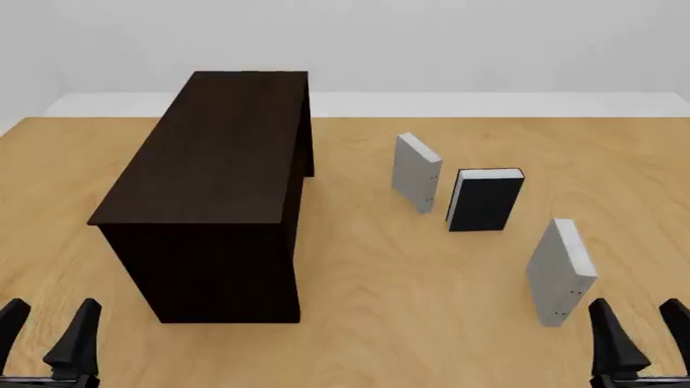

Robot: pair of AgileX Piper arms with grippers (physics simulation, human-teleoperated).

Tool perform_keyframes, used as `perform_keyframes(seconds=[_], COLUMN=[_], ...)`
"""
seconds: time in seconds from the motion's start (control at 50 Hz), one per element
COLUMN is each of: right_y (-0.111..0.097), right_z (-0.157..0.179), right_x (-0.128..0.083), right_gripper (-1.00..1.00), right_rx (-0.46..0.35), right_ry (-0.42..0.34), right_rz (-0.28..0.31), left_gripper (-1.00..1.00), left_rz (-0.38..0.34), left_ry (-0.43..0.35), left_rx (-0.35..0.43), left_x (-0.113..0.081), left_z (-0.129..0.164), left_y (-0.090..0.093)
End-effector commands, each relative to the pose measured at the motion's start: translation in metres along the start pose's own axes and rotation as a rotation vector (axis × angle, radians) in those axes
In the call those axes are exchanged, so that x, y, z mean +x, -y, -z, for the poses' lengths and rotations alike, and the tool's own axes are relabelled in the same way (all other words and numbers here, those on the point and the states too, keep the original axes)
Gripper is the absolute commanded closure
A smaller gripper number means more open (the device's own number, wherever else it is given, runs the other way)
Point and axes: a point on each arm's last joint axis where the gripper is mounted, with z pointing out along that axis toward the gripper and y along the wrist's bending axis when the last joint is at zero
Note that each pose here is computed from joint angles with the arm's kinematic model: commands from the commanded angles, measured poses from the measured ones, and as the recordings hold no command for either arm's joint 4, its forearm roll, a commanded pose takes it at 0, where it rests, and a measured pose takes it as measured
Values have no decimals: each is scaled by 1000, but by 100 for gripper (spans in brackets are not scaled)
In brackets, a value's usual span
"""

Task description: Pick up the book on the right and place it under the cabinet shelf.

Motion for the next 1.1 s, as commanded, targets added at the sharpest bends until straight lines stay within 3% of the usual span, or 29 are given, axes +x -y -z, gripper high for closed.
perform_keyframes(seconds=[0.02,0.2,0.28,0.32,0.48,0.62,0.68,0.78,0.82,0.92,0.98,1.0,1.06,1.08,1.1], right_y=[0,-1,-1,0,0,2,3,3,2,2,6,4,5,11,9], right_z=[0,-1,-2,-2,-3,-16,-25,-46,-57,-70,-85,-89,-103,-113,-119], right_x=[-1,0,1,-7,-45,-77,-88,-105,-110,-118,-122,-125,-126,-121,-125], right_gripper=[-100,-100,-100,-100,-100,-100,-100,-100,-100,-100,-100,-100,-100,-100,-100], right_rx=[-1,-12,-23,-6,6,35,33,28,12,4,23,8,9,41,27], right_ry=[-2,-8,-28,-22,-9,-46,-74,-149,-196,-256,-332,-337,-381,-434,-431], right_rz=[3,9,56,24,53,73,86,54,85,111,135,111,144,134,113], left_gripper=[-100,-100,-100,-100,-100,-100,-100,-100,-100,-100,-100,-100,-100,-100,-100], left_rz=[0,0,-1,0,0,-1,0,-1,0,-1,0,0,-1,-1,-1], left_ry=[-1,-1,-1,-1,-1,0,-1,-1,-1,-1,-1,-1,-1,-1,-1], left_rx=[0,0,0,0,0,0,0,0,0,0,0,0,0,0,0], left_x=[-1,-1,-1,-1,-1,-1,-1,-1,-1,-1,-1,-1,-1,-1,-1], left_z=[0,0,0,0,0,0,0,0,0,0,0,0,0,0,0], left_y=[0,0,0,0,0,0,0,0,0,0,0,0,0,0,0])
